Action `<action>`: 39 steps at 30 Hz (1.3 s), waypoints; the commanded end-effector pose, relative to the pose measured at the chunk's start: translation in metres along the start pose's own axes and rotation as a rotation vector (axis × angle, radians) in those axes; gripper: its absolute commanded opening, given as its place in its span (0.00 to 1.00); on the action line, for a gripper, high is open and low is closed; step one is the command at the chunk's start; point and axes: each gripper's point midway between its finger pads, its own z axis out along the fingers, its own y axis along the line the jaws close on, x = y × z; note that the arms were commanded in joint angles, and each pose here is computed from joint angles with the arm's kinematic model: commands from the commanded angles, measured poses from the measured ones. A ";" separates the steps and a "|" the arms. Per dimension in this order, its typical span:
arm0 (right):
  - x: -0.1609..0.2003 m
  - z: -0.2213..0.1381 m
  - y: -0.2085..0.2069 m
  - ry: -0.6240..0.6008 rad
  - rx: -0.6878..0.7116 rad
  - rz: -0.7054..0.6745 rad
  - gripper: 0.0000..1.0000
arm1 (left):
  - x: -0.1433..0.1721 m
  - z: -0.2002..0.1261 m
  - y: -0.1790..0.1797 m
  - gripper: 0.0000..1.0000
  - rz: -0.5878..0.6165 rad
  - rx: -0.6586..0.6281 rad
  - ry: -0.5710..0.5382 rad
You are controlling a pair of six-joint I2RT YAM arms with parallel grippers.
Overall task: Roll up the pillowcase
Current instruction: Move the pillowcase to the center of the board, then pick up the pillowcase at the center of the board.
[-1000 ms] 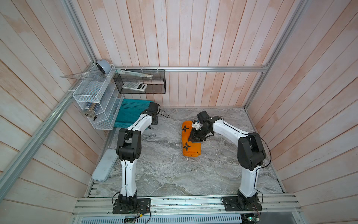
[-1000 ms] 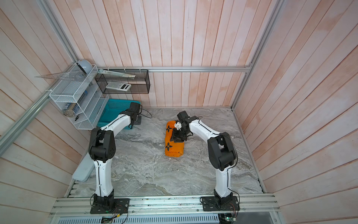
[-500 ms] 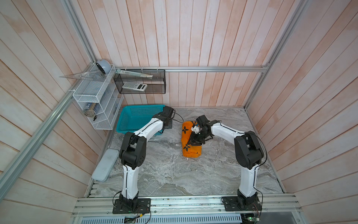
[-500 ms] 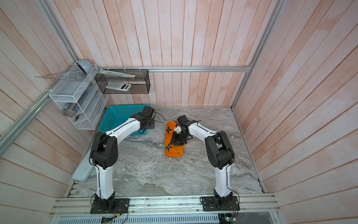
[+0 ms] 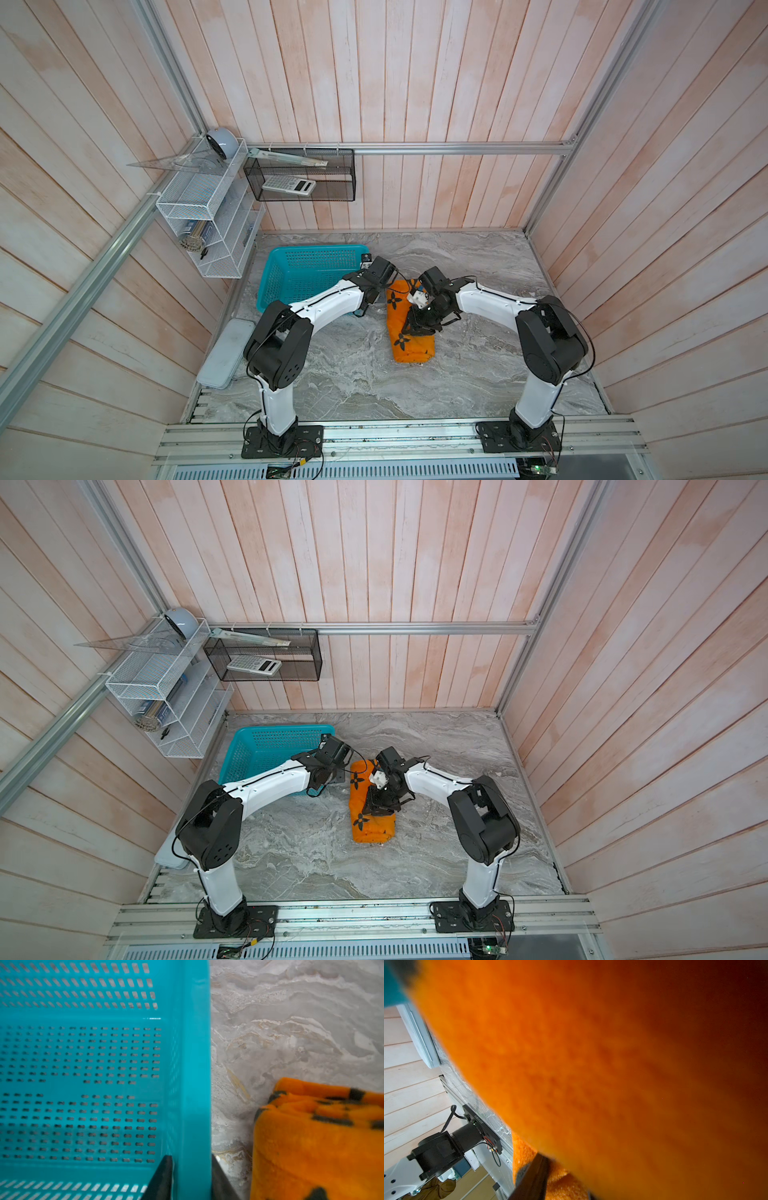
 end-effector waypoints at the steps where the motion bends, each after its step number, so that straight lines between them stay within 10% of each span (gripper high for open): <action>1: 0.059 0.015 -0.045 0.149 0.218 0.131 0.35 | -0.012 -0.016 -0.005 0.56 -0.087 0.054 -0.035; 8: 0.046 -0.016 -0.015 0.025 0.197 0.068 0.37 | -0.048 -0.058 -0.010 0.90 -0.039 0.094 -0.109; 15: 0.034 -0.071 0.007 -0.119 0.206 0.022 0.41 | -0.053 -0.113 -0.002 0.95 -0.067 0.159 -0.152; 22: 0.016 -0.096 -0.042 -0.184 0.226 0.110 0.43 | 0.013 -0.143 -0.013 0.96 -0.101 0.305 -0.085; 39: -0.015 -0.035 -0.063 -0.081 0.184 0.138 0.42 | 0.114 -0.043 -0.096 1.00 -0.293 0.509 0.112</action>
